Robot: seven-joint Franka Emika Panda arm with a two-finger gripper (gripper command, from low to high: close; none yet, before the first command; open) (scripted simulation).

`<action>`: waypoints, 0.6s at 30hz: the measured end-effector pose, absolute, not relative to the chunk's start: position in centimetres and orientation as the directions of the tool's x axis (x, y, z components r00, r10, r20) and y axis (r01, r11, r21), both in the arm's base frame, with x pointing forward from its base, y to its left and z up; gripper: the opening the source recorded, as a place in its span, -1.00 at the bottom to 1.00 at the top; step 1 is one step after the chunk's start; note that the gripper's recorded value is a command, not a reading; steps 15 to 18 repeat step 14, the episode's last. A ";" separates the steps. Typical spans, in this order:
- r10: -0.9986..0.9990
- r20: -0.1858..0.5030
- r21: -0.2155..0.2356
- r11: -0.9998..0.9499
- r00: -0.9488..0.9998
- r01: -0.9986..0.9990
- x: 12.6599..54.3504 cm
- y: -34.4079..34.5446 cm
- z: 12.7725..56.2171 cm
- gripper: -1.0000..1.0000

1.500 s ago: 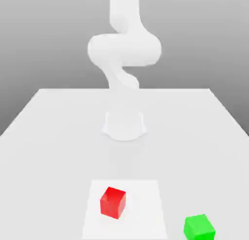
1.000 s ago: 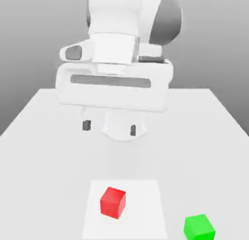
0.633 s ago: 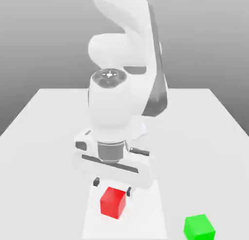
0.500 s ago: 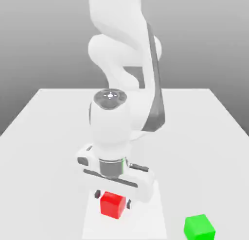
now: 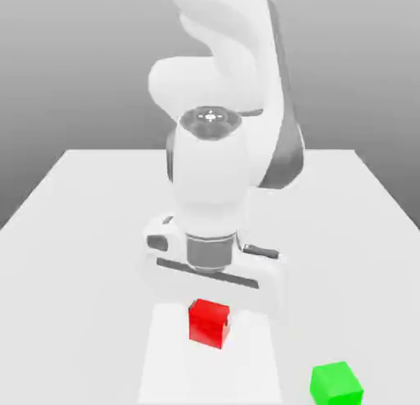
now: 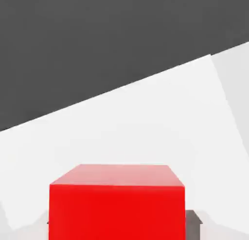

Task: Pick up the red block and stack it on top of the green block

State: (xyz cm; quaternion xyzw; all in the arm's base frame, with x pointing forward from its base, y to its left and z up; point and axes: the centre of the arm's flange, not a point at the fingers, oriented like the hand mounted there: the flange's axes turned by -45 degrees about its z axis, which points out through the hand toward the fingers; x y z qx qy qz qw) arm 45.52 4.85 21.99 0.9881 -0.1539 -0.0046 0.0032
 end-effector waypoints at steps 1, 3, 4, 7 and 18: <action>-0.290 -0.008 0.008 -0.957 0.957 -0.290 46.2 6.6 22.3 -1.00; -0.261 -0.007 0.007 -0.965 0.965 -0.261 47.4 10.3 23.0 -1.00; -0.247 -0.006 0.006 -0.969 0.969 -0.247 47.9 12.3 23.4 -1.00; -0.219 0.000 -0.001 -0.976 0.976 -0.219 48.8 16.6 23.5 -1.00; -0.214 0.001 -0.001 -0.977 0.977 -0.214 48.9 17.5 18.7 1.00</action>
